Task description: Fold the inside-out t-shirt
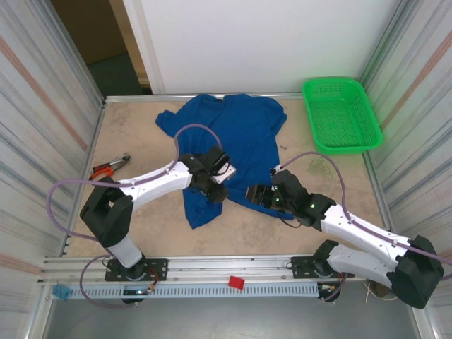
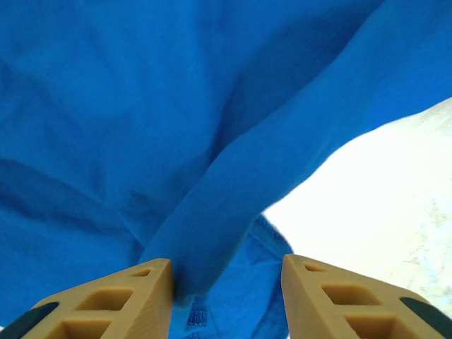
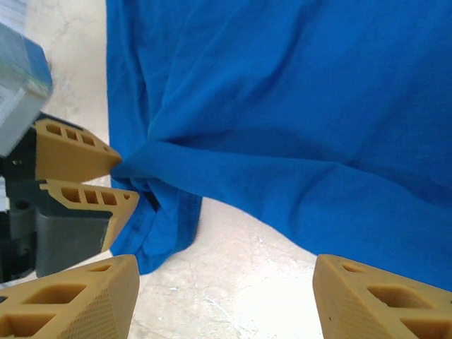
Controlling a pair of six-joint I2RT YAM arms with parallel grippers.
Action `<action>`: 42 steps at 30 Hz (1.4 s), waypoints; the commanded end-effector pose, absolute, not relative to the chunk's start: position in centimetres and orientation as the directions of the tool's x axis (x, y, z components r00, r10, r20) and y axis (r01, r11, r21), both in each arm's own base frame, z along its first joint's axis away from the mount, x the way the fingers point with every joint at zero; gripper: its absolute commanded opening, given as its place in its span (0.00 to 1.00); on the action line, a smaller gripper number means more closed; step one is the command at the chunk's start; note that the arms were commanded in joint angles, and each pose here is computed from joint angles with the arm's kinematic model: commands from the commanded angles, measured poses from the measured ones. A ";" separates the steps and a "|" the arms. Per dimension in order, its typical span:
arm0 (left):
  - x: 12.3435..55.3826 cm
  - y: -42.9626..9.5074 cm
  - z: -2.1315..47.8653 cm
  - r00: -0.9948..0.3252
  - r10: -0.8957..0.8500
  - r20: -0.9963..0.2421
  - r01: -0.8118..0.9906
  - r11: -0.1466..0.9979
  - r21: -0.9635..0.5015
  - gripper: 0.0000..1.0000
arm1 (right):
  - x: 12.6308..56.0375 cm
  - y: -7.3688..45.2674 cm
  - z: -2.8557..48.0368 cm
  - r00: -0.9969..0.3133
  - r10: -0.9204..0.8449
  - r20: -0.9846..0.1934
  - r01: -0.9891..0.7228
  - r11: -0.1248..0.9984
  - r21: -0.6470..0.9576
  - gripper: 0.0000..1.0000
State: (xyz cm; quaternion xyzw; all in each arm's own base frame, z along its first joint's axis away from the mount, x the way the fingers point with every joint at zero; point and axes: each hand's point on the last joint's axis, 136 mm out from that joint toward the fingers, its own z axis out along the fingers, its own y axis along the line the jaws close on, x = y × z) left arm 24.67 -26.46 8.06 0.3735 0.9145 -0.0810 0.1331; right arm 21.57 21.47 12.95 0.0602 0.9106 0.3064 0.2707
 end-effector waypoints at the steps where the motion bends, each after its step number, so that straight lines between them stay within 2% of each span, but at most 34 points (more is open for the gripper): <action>1: 25.8 -26.2 8.1 -0.691 0.632 -0.351 0.673 0.740 0.005 0.39 | 22.1 20.7 13.8 -0.825 0.301 -0.478 -0.036 0.817 0.576 0.65; 6: 26.4 -26.5 8.4 -0.685 0.623 -0.377 0.669 0.743 0.013 0.29 | 21.8 20.6 13.2 -0.833 0.300 -0.466 -0.031 0.814 0.580 0.65; 10: 26.9 -26.7 8.7 -0.685 0.616 -0.389 0.661 0.750 0.023 0.02 | 21.7 20.7 13.1 -0.835 0.299 -0.462 -0.034 0.810 0.585 0.65; 11: 27.0 -26.7 8.9 -0.684 0.615 -0.391 0.661 0.750 0.023 0.00 | 21.6 20.8 13.2 -0.837 0.295 -0.462 -0.041 0.807 0.589 0.65; 16: 26.8 -27.7 13.5 -0.668 0.596 -0.445 0.675 0.737 -0.026 0.00 | 20.9 22.3 13.8 -0.848 0.263 -0.461 -0.096 0.778 0.620 0.64; 22: 26.0 -28.2 19.9 -0.622 0.559 -0.548 0.701 0.709 -0.074 0.00 | 20.6 24.7 14.7 -0.843 0.249 -0.476 -0.154 0.737 0.658 0.54; 28: 25.3 -27.6 20.5 -0.633 0.557 -0.538 0.697 0.712 -0.083 0.00 | 21.4 23.9 14.8 -0.818 0.278 -0.504 -0.136 0.757 0.639 0.59; 31: 25.3 -27.7 21.2 -0.635 0.523 -0.569 0.685 0.722 -0.101 0.00 | 21.2 24.8 15.7 -0.819 0.274 -0.505 -0.163 0.731 0.663 0.57; 35: 25.3 -28.2 22.3 -0.639 0.499 -0.585 0.681 0.720 -0.130 0.00 | 20.4 27.1 15.3 -0.827 0.268 -0.494 -0.184 0.701 0.688 0.41; 41: 24.9 -29.1 23.3 -0.653 0.481 -0.585 0.684 0.707 -0.182 0.00 | 21.7 30.7 14.4 -0.768 0.310 -0.560 -0.201 0.714 0.671 0.00; 42: 24.8 -29.2 23.6 -0.656 0.474 -0.588 0.683 0.704 -0.194 0.00 | 22.5 30.6 14.1 -0.733 0.343 -0.587 -0.178 0.736 0.653 0.00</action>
